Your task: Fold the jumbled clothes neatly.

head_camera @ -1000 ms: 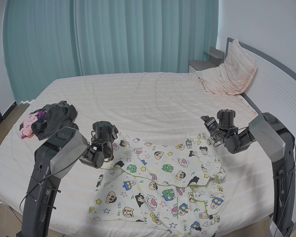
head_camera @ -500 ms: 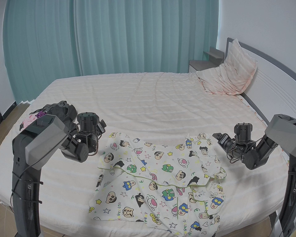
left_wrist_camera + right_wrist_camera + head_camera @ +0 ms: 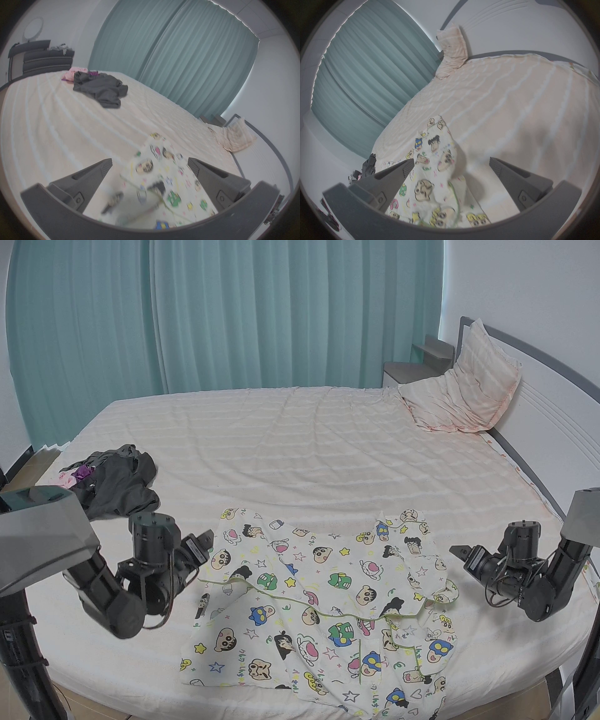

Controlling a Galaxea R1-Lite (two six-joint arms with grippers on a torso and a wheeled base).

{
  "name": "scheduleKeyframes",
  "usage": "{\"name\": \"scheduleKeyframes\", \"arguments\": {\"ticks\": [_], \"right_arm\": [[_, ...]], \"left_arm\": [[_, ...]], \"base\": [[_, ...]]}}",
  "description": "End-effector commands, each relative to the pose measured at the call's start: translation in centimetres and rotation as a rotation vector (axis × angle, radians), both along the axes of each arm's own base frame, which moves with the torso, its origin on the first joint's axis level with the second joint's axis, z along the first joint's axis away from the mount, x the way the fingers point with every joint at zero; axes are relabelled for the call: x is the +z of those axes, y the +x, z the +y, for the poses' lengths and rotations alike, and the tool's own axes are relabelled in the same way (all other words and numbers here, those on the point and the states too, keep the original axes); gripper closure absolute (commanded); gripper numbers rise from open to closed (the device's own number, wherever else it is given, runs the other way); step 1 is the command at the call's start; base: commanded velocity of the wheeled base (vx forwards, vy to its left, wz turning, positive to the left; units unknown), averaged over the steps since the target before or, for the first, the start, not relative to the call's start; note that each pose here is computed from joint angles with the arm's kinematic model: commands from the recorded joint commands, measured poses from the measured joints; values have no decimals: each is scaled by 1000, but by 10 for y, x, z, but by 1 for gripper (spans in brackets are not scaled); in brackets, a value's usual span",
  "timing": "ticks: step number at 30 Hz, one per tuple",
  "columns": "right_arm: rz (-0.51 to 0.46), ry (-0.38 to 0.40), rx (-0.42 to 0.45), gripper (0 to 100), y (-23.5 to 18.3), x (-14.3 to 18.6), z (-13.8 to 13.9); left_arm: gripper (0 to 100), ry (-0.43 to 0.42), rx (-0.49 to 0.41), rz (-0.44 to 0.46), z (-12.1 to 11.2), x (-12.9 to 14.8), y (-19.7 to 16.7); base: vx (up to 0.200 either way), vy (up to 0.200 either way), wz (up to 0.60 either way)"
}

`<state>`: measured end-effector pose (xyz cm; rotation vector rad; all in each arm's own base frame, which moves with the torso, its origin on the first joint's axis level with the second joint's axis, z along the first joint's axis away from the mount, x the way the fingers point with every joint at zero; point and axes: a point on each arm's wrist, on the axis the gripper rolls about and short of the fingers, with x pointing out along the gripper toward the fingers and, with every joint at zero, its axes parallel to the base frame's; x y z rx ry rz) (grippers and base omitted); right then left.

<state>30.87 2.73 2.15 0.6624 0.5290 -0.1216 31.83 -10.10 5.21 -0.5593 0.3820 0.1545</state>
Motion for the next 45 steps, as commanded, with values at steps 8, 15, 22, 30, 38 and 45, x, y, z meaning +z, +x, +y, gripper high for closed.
{"name": "scheduleKeyframes", "arguments": {"ticks": [8, 15, 22, 30, 38, 45], "right_arm": [[107, 106, 0, 0, -49, -6, 10], [134, 106, 29, 0, -38, -20, 24], [169, 91, 41, 100, -32, -36, 31], [114, 75, 13, 100, -33, -21, 30], [76, 64, 45, 100, -3, 10, 41], [117, 55, 61, 100, 35, 19, 54]], "left_arm": [[0, -111, -141, -12, -28, 14, -64], [0, -102, -113, -23, -27, 15, -63], [0, -100, -112, -22, -27, 14, -63], [0, -102, -109, -24, -27, 15, -62], [0, -101, -108, -23, -26, 14, -62], [0, -101, -107, -23, -26, 14, -61]], "base": [[0, 0, 0], [0, 0, 0], [0, 0, 0], [0, 0, 0], [0, 0, 0], [0, 0, 0]]}}
